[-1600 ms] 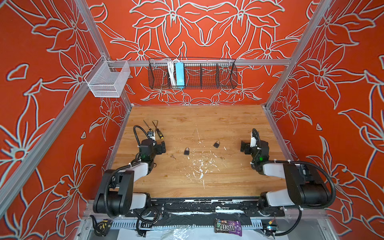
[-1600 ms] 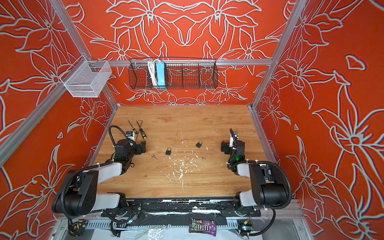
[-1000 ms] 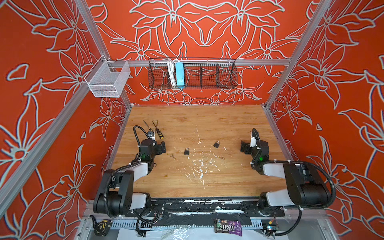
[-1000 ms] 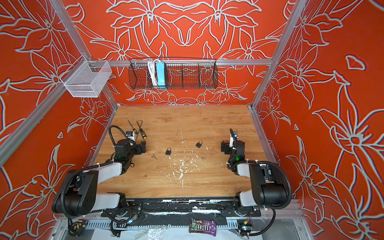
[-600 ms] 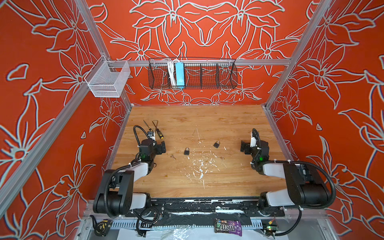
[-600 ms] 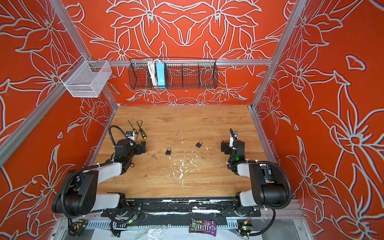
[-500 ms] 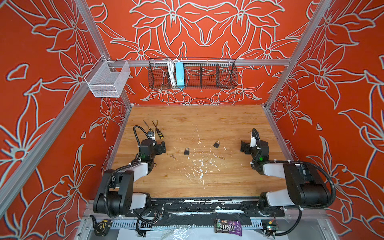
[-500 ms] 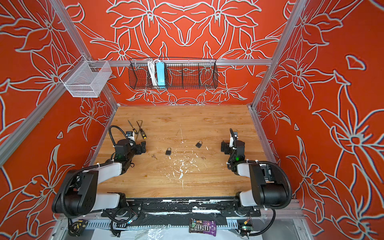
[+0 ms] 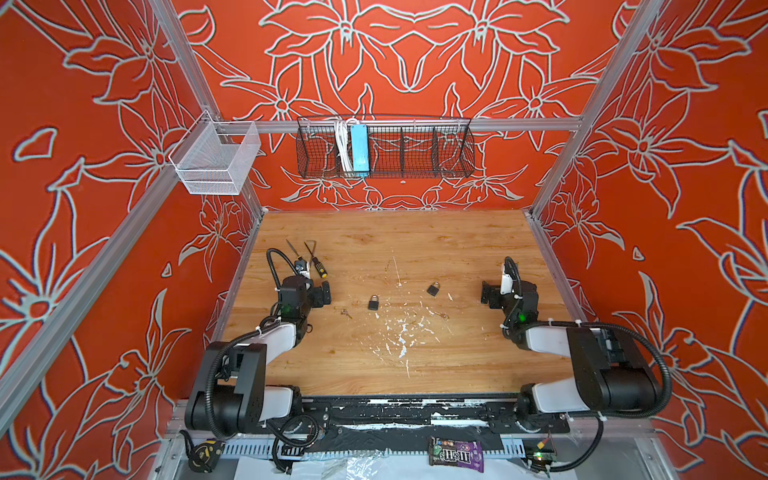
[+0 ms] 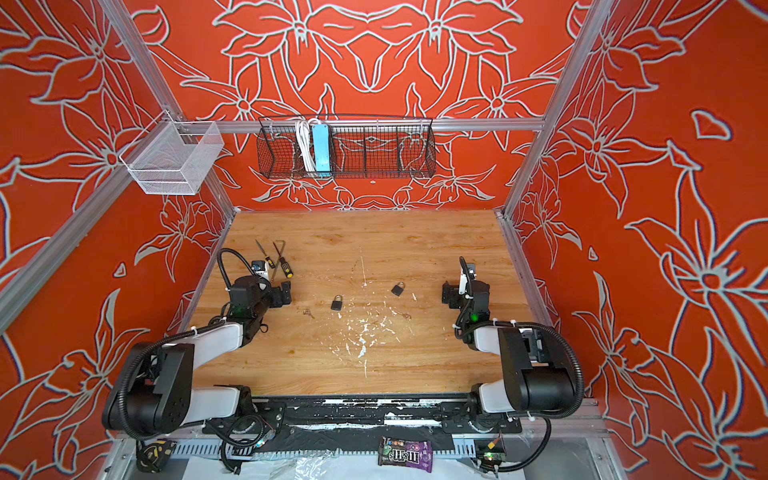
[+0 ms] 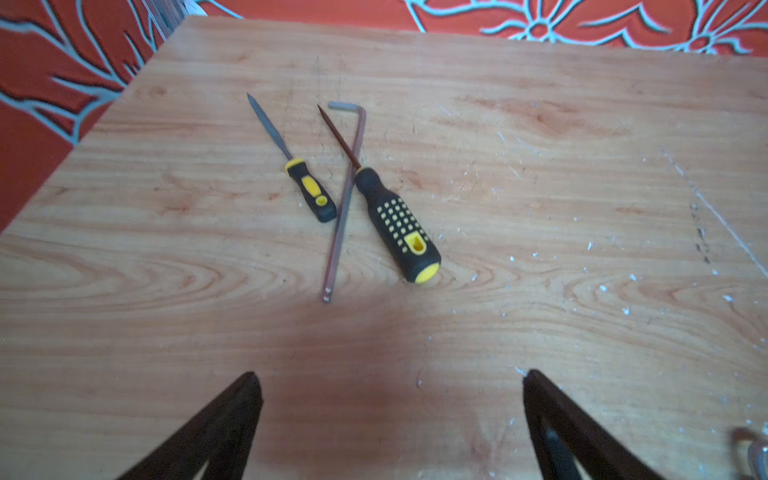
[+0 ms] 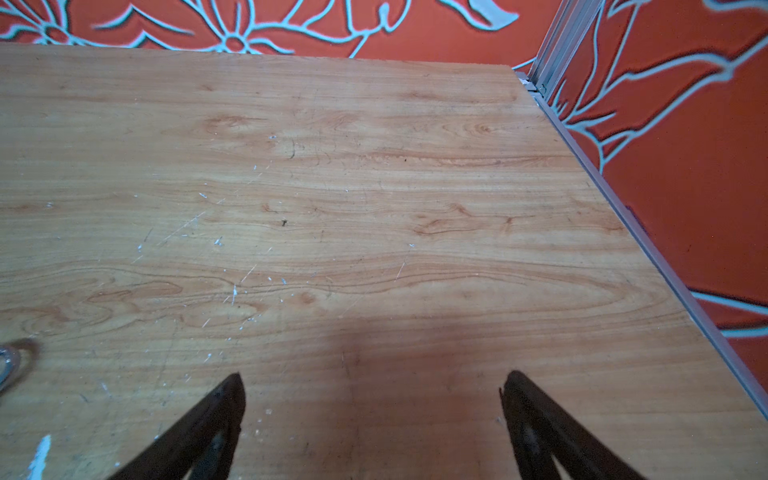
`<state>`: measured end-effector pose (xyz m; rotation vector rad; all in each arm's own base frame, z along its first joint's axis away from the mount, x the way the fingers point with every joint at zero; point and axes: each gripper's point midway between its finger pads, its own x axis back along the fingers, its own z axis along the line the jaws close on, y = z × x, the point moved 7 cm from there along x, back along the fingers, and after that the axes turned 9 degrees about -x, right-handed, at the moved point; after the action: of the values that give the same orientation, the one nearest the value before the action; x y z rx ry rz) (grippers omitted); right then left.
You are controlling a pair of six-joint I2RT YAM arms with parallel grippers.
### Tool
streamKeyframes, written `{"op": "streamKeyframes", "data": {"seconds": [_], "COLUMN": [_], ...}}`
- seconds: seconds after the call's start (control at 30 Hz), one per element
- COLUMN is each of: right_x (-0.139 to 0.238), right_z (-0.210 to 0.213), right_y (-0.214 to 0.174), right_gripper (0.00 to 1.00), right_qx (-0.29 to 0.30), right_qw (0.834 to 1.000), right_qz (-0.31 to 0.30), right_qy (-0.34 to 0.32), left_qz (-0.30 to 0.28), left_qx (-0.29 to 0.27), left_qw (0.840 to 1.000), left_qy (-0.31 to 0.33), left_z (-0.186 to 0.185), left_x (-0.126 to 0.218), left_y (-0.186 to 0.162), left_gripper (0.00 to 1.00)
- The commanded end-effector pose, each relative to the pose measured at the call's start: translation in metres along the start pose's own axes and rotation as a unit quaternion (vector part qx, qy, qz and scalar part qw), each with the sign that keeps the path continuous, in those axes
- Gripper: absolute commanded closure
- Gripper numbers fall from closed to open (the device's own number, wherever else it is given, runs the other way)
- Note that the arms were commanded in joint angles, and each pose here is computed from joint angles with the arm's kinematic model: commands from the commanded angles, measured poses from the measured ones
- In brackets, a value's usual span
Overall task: Unlock with the key
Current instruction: 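Move the right gripper toward the silver key while the left gripper advances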
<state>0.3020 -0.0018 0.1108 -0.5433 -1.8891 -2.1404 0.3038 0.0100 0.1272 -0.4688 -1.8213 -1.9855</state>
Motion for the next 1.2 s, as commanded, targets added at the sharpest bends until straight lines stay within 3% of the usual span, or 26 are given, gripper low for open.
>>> {"op": "streamKeyframes", "data": {"seconds": [0.0,0.17,0.4,0.53,0.73,0.83,0.97,1.17], "right_x": [0.007,0.018,0.033,0.038,0.04,0.043,0.049,0.057], "right_z": [0.001,0.0,0.002,0.004,0.016,0.017,0.023,0.031], "right_y": [0.024,0.035,0.057,0.06,0.055,0.051,0.046,0.039], "right_gripper": [0.03,0.03,0.03,0.02,0.02,0.03,0.03,0.03], "right_qx": [-0.005,-0.028,-0.095,-0.191,-0.252,-0.262,-0.262,-0.269], "right_qw": [1.0,0.999,0.994,0.977,0.96,0.956,0.95,0.938], "right_qz": [-0.021,-0.003,0.039,0.083,0.119,0.134,0.164,0.21], "right_qy": [-0.008,-0.02,-0.027,-0.039,0.014,0.018,0.042,0.066], "left_qz": [-0.007,-0.024,-0.046,-0.029,-0.028,-0.029,0.015,0.052], "left_qx": [0.003,0.014,0.074,0.152,0.201,0.245,0.253,0.291], "left_qw": [1.0,1.0,0.996,0.988,0.978,0.968,0.967,0.952], "left_qy": [0.004,0.008,-0.009,-0.01,-0.042,-0.038,-0.041,-0.083], "left_z": [0.003,0.005,0.004,0.006,0.001,0.001,0.0,-0.011], "left_x": [0.009,0.027,0.056,0.071,0.078,0.078,0.085,0.095], "left_y": [0.011,0.017,0.037,0.048,0.051,0.047,0.047,0.038], "left_gripper": [0.03,0.03,0.03,0.03,0.03,0.03,0.03,0.03]}}
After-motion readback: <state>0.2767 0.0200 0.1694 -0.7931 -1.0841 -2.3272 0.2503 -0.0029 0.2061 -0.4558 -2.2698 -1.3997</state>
